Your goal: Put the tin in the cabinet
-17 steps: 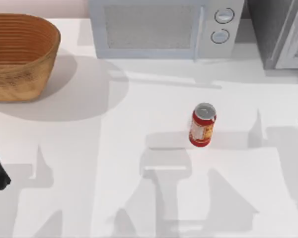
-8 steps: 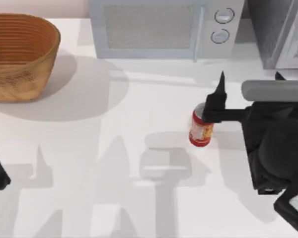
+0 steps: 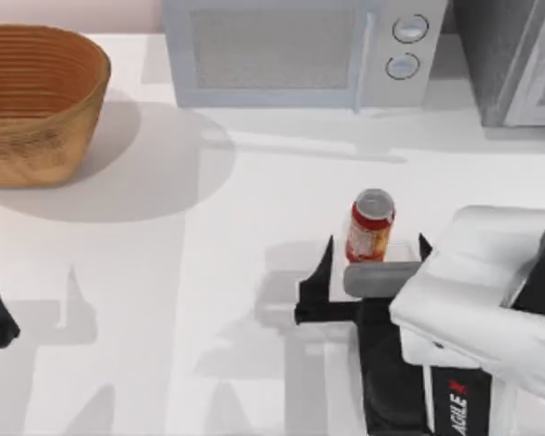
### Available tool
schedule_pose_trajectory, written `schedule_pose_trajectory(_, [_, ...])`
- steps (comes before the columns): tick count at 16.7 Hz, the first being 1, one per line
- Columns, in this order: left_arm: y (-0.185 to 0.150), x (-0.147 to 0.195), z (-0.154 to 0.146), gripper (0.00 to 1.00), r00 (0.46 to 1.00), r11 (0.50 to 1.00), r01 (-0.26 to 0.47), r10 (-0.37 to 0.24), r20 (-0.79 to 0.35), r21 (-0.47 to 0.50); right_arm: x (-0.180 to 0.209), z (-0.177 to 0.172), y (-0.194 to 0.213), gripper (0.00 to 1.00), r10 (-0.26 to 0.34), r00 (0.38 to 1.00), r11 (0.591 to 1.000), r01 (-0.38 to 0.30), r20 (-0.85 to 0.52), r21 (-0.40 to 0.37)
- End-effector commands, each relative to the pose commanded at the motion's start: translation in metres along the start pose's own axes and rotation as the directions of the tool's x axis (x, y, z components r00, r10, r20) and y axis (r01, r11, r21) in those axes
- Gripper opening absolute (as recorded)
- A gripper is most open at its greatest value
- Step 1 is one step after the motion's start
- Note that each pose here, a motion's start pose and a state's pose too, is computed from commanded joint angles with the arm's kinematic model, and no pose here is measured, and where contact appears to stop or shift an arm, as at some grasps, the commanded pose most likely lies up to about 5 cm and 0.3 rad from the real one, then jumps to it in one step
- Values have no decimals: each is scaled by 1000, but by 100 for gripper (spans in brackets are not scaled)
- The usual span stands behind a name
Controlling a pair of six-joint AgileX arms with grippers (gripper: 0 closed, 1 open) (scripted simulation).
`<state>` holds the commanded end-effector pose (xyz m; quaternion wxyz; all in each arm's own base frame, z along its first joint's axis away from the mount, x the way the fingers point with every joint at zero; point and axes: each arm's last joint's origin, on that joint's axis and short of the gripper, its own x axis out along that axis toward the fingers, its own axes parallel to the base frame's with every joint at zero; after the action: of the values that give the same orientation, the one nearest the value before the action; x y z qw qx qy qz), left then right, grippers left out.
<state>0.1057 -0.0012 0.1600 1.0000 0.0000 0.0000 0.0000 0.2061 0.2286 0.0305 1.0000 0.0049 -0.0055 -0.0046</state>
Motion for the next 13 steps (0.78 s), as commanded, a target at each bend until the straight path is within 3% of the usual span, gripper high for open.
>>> schedule_pose_trajectory(8, [0, 0, 0, 100, 1000, 1000, 0, 0, 0, 0, -11, -20, 4, 100, -2, 1000, 1000, 2, -5, -8])
schedule_pose_trajectory(9, [0, 0, 0, 100, 1000, 1000, 0, 0, 0, 0, -3, -38, 12, 100, 36, 998, 999, -37, -47, -10])
schedule_pose_trajectory(13, [0, 0, 0, 100, 1000, 1000, 0, 0, 0, 0, 10, -29, 12, 100, 1, 1000, 1000, -1, -16, -2])
